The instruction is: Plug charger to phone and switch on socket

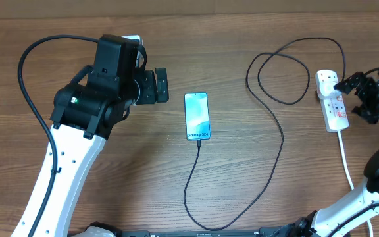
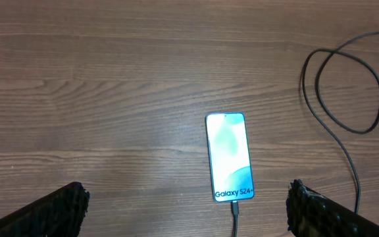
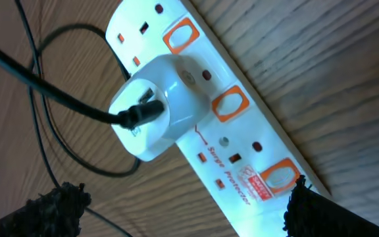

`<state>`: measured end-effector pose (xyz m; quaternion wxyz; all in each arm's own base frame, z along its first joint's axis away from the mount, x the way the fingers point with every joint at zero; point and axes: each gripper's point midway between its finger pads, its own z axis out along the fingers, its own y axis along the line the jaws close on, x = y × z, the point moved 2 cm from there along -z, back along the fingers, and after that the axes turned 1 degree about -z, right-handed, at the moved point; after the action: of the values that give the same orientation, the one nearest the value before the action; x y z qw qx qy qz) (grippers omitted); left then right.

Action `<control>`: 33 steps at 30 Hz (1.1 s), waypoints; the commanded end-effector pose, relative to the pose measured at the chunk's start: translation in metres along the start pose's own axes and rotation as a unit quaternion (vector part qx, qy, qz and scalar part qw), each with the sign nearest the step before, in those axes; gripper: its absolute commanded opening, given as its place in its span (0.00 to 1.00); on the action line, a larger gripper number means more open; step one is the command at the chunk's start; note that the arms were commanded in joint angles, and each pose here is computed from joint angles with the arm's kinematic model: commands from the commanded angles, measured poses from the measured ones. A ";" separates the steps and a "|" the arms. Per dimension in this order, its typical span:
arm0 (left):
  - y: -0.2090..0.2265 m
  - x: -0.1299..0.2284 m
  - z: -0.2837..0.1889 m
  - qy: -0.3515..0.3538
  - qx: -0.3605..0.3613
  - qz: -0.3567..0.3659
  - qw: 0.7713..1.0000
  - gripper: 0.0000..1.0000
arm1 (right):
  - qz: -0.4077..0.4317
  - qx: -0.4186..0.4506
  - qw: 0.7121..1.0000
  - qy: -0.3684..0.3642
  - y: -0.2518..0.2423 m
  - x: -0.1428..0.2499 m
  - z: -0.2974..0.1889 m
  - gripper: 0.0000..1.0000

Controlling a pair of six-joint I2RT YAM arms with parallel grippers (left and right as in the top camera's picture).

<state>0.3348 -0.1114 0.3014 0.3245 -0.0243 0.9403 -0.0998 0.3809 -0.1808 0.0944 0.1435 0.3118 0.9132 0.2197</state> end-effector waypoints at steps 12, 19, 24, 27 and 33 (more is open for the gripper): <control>0.003 -0.001 0.001 -0.002 -0.009 0.010 1.000 1.00 | -0.111 -0.025 0.993 -0.032 0.040 -0.010 0.014 0.94; 0.003 -0.001 0.001 -0.002 -0.009 0.010 1.000 1.00 | -0.124 -0.005 0.991 -0.048 0.040 -0.018 0.017 0.95; 0.003 -0.001 0.001 -0.002 -0.009 0.010 1.000 1.00 | -0.124 0.006 0.991 -0.049 0.037 -0.019 0.017 1.00; 0.003 -0.001 0.001 -0.002 -0.009 0.010 1.000 1.00 | -0.123 0.010 0.991 -0.048 0.035 -0.019 0.018 1.00; 0.003 -0.001 0.001 -0.002 -0.009 0.010 1.000 1.00 | -0.121 0.010 0.991 -0.048 0.029 -0.016 0.027 1.00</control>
<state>0.3348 -0.1114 0.3014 0.3245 -0.0244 0.9403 -0.0998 0.4219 -0.1617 0.0932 0.2104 0.2099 0.9378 0.1792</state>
